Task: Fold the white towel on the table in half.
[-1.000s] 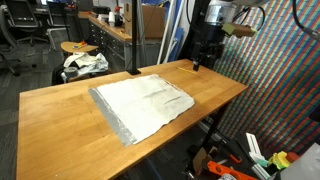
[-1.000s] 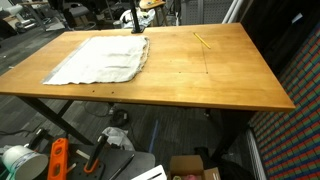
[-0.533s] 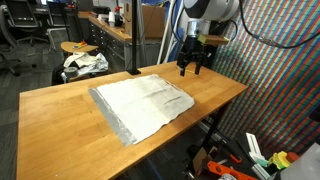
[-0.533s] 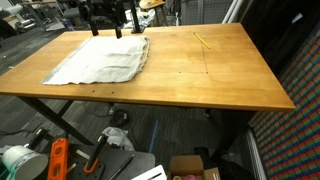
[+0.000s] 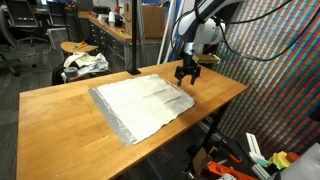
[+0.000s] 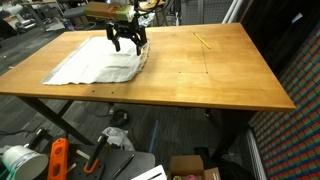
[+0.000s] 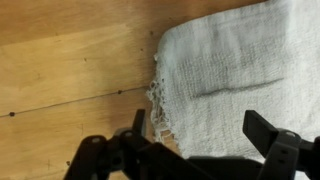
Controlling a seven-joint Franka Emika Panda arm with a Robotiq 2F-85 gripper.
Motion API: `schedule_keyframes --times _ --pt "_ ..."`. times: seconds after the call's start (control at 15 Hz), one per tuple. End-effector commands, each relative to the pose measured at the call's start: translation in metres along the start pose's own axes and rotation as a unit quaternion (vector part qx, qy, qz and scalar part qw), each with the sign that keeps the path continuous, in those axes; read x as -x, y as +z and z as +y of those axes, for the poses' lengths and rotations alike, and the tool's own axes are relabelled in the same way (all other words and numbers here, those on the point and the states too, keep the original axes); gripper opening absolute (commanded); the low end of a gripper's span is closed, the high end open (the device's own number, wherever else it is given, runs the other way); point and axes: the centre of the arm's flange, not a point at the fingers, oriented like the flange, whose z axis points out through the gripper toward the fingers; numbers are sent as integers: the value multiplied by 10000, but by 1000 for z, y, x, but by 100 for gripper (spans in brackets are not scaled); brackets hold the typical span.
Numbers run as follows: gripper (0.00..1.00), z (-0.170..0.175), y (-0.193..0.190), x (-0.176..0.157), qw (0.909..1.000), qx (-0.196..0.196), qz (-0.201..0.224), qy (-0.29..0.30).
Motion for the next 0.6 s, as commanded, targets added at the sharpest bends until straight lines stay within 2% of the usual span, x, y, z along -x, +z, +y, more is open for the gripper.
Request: schedule_keyframes --times 0.0,0.53 --pt "100 20 23 -7 9995 -94 299 17" --pt "100 19 62 -3 9995 -76 288 -107"
